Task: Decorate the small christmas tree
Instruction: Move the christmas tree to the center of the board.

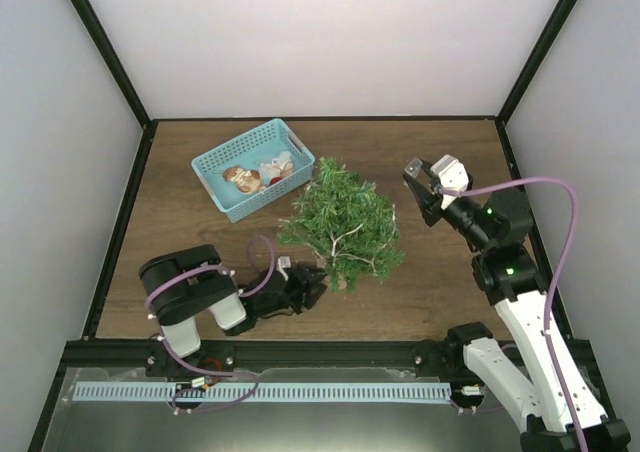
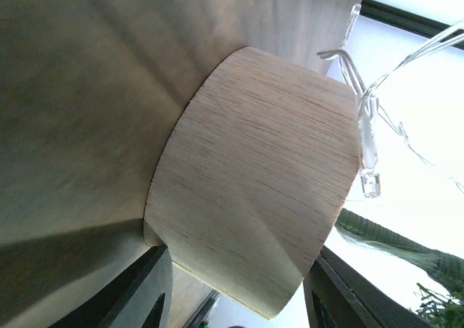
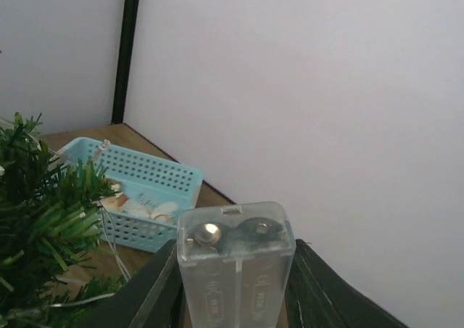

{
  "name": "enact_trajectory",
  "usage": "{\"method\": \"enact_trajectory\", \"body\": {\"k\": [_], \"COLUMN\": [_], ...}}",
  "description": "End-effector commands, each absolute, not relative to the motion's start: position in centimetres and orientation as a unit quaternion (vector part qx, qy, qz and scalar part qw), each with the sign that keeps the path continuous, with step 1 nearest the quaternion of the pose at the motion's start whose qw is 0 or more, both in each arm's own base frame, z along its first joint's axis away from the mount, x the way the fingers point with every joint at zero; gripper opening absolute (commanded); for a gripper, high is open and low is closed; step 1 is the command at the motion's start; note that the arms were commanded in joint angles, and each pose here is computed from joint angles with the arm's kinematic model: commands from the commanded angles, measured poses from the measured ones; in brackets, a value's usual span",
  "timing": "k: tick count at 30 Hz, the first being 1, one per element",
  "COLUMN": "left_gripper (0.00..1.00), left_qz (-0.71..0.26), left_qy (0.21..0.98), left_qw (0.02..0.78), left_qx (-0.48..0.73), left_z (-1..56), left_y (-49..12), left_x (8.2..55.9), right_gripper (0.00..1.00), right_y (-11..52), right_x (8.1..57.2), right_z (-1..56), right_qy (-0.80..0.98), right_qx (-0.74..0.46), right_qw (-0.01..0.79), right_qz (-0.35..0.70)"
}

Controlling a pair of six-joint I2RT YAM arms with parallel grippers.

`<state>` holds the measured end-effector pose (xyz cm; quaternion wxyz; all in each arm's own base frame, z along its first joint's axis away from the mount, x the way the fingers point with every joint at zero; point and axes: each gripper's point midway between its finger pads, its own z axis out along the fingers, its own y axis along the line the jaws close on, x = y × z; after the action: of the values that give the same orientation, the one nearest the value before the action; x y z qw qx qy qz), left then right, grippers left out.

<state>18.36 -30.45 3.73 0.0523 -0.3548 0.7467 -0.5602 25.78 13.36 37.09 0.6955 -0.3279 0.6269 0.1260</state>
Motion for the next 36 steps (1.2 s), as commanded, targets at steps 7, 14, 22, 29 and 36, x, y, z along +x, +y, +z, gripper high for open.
{"method": "enact_trajectory", "body": {"k": [7,14,22,29,36], "left_gripper": [0.49,0.51,0.51,0.51,0.51], "left_qz": [-0.597,-0.576,-0.576,-0.566,-0.563], "left_qy": [0.718,0.739,0.743,0.752,0.756], "left_qw": [0.113,0.124,0.124,0.133,0.137], "left_qx": [-0.34,-0.327,-0.318,-0.311,-0.305], "left_z": [5.2,4.7,4.7,4.5,4.3], "left_y": [-30.2,-29.9,-30.5,-30.4,-30.8], "left_x": [23.9,24.3,24.6,24.7,25.0], "right_gripper": [0.18,0.17,0.17,0.17,0.17], "right_y": [13.1,12.4,10.8,12.1,14.2], "right_x": [29.8,32.0,31.7,23.7,16.0], "right_z": [41.3,49.1,55.0,52.6,51.7], "right_qy": [0.56,0.488,0.461,0.473,0.444], "right_qx": [-0.314,-0.297,-0.282,-0.34,-0.435], "right_qw": [0.764,0.82,0.84,0.812,0.777], "right_qz": [0.065,0.023,-0.043,0.037,0.1]}}
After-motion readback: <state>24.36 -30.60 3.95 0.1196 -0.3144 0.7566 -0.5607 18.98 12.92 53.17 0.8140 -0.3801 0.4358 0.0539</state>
